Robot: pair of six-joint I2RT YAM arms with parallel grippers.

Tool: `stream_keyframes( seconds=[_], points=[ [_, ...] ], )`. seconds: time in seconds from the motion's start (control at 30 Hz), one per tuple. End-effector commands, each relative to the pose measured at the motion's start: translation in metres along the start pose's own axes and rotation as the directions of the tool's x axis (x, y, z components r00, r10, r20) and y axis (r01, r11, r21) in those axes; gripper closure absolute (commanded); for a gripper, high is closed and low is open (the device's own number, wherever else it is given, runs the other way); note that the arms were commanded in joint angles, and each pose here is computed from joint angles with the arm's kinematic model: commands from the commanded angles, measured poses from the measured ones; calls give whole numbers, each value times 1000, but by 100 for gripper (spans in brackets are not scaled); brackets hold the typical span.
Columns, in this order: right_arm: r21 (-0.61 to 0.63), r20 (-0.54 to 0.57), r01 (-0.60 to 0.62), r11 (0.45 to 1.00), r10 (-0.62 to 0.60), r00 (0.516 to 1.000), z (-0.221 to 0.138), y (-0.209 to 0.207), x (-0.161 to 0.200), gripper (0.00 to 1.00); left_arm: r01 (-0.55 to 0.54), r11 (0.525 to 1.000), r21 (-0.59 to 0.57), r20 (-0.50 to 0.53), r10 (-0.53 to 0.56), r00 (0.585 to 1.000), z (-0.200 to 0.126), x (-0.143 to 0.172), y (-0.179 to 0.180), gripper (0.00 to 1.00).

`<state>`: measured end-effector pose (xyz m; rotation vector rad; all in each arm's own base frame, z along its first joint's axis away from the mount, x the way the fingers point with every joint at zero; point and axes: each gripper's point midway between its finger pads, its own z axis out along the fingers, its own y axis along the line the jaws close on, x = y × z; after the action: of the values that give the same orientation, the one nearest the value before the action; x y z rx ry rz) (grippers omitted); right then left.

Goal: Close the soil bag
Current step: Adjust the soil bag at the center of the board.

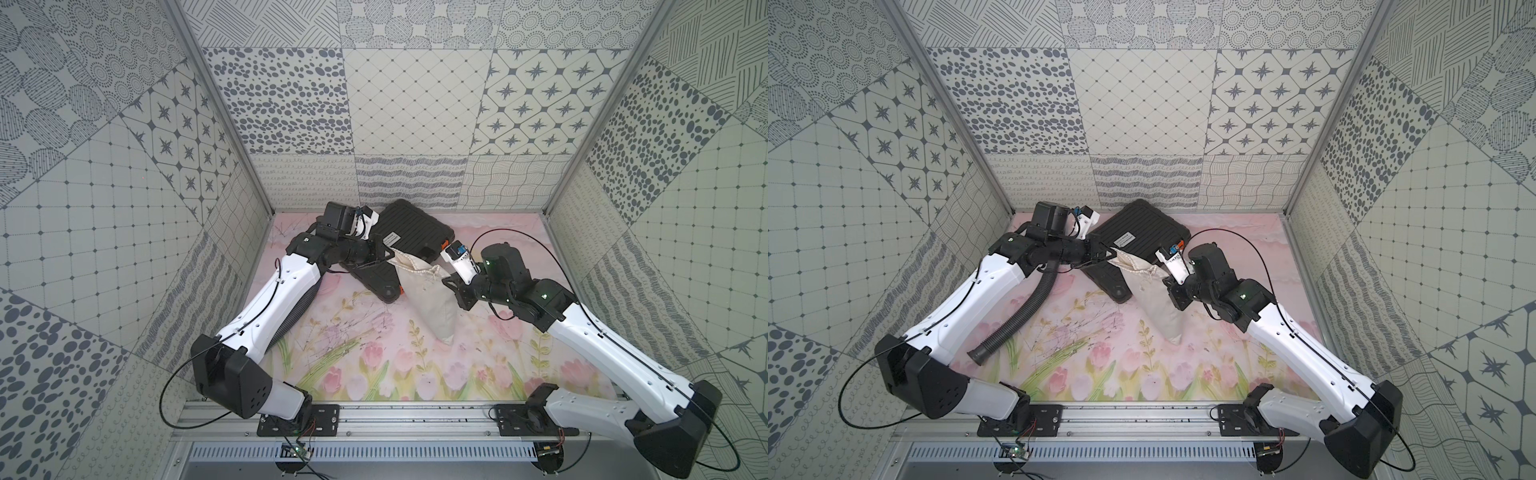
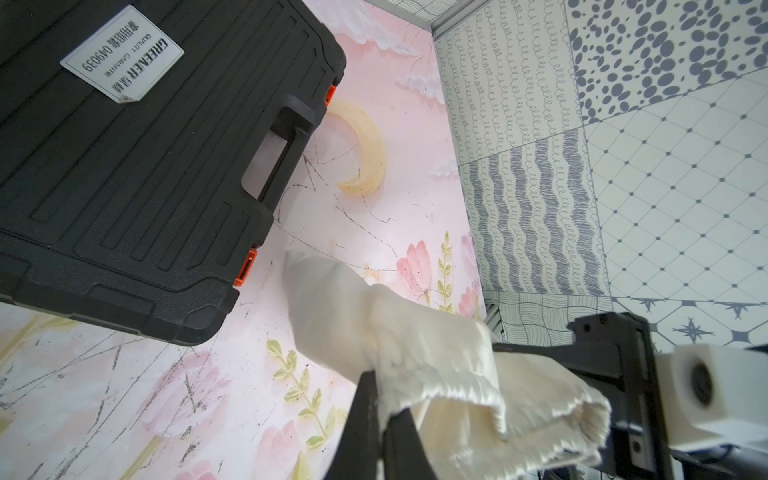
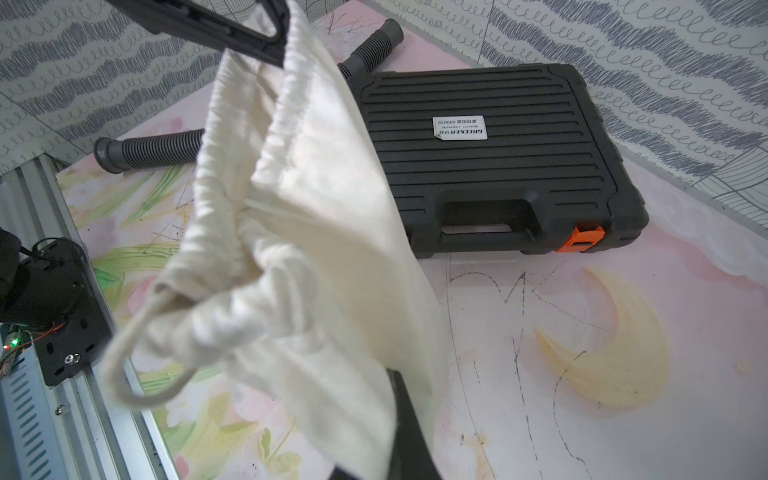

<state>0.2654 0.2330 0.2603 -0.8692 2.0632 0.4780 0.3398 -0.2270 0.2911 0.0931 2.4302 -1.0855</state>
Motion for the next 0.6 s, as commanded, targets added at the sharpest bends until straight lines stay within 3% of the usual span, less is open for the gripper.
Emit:
stream_keyframes(
  seconds=[0.0, 0.07, 0.13, 0.33, 0.47, 0.57],
  points=[
    [-50, 25, -32, 998, 33, 999, 4, 2, 2, 100, 109, 993, -43, -33, -111, 993, -7, 18, -9, 100],
    [-70, 11, -50, 996, 51, 999, 9, 5, 9, 100, 106, 993, -57, -48, -108, 993, 0, 23, -11, 100],
    [-92, -5, -76, 993, 76, 997, 13, 9, 15, 91, 113, 991, -66, -51, -116, 992, 5, 25, -12, 100],
    [-96, -28, -196, 976, 195, 980, 1, 10, 18, 41, 121, 987, -104, -68, -129, 989, 18, 22, -19, 100],
    [-73, 19, -296, 952, 298, 954, -31, 8, 1, 26, 99, 991, -94, -78, -106, 991, 23, 18, -37, 100],
    [-62, 15, -330, 942, 331, 943, -46, 8, -10, 22, 88, 993, -83, -77, -94, 993, 25, 15, -47, 100]
  ],
)
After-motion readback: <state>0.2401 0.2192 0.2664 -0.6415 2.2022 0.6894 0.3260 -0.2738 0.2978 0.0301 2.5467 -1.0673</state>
